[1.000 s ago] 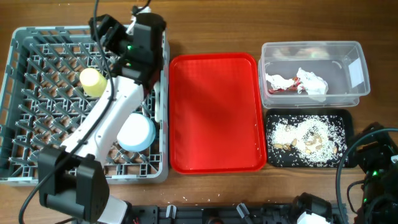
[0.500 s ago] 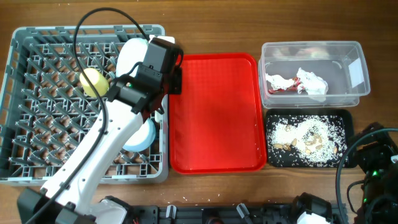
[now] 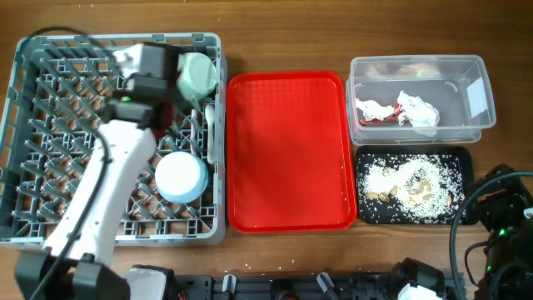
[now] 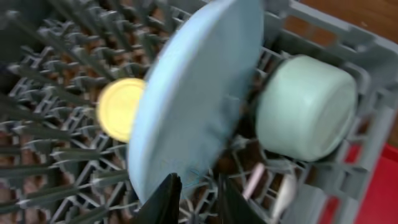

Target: Sort waste into correct bins and load items into the dishwasher rack

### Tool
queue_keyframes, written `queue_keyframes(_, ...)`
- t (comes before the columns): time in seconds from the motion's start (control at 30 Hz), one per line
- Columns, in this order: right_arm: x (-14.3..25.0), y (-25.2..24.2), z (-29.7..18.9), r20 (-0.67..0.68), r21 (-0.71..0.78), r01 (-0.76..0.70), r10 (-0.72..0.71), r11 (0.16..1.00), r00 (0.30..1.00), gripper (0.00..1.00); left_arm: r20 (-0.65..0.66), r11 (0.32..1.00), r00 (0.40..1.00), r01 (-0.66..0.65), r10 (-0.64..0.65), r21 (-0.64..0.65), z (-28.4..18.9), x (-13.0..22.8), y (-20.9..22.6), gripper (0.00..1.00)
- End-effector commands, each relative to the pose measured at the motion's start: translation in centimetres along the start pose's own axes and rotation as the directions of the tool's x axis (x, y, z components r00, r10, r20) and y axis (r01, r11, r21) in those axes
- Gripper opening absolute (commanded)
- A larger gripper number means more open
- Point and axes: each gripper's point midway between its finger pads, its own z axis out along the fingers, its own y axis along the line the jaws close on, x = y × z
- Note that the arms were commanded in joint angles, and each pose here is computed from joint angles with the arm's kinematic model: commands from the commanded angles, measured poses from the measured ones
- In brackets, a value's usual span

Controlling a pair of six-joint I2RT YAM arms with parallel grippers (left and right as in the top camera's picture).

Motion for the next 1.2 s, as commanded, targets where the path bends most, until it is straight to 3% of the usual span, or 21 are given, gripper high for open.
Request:
queue_keyframes(0.0, -0.2, 0.0, -0.2, 0.009, -0.005, 0.009, -0.009, 1.000, 1.000, 1.00, 0.030, 0.998, 0.998, 0.052, -0.051, -0.027, -0.4, -1.0, 1.8, 0.30)
queue_keyframes(0.17, -0.2, 0.0, -0.2, 0.009, -0.005, 0.009, -0.009, 1.000, 1.000, 1.00, 0.226, 0.980, 0.959, 0.147, -0.174, 0.131, -7.5, -6.2, 1.9, 0.43)
queue_keyframes(0.2, -0.2, 0.0, -0.2, 0.009, -0.005, 0.010, -0.010, 1.000, 1.000, 1.00, 0.254, 0.969, 0.947, 0.150, -0.199, 0.199, -9.7, -6.7, 1.6, 0.54)
queue_keyframes(0.23, -0.2, 0.0, -0.2, 0.009, -0.005, 0.010, -0.010, 1.000, 1.000, 1.00, 0.270, 0.947, 0.937, 0.139, -0.220, 0.290, -12.4, -6.8, 1.2, 0.79)
queue_keyframes(0.27, -0.2, 0.1, -0.2, 0.010, -0.006, 0.009, -0.009, 1.000, 1.000, 1.00, 0.285, 0.932, 0.929, 0.132, -0.235, 0.339, -14.3, -6.8, 1.3, 0.95)
queue_keyframes(0.3, -0.2, 0.0, -0.2, 0.009, -0.005, 0.010, -0.010, 1.000, 1.000, 1.00, 0.302, 0.922, 0.920, 0.131, -0.250, 0.364, -15.6, -6.9, 1.7, 1.00)
queue_keyframes(1.03, -0.9, 0.3, 0.0, 0.043, -0.009, -0.001, 0.002, 1.000, 0.999, 1.00, 0.304, 0.921, 0.919, 0.131, -0.251, 0.367, -16.4, -6.4, 2.4, 1.00)
queue_keyframes(1.1, -2.1, 4.0, 0.1, 0.088, -0.193, 0.013, 0.004, 0.981, 0.996, 1.00, 0.304, 0.921, 0.919, 0.131, -0.251, 0.367, -16.4, -6.4, 2.4, 1.00)
queue_keyframes(1.17, -3.7, 9.8, -1.3, 0.192, -0.468, 0.071, 0.023, 0.881, 0.981, 1.00, 0.304, 0.921, 0.919, 0.131, -0.251, 0.367, -16.4, -6.4, 2.4, 1.00)
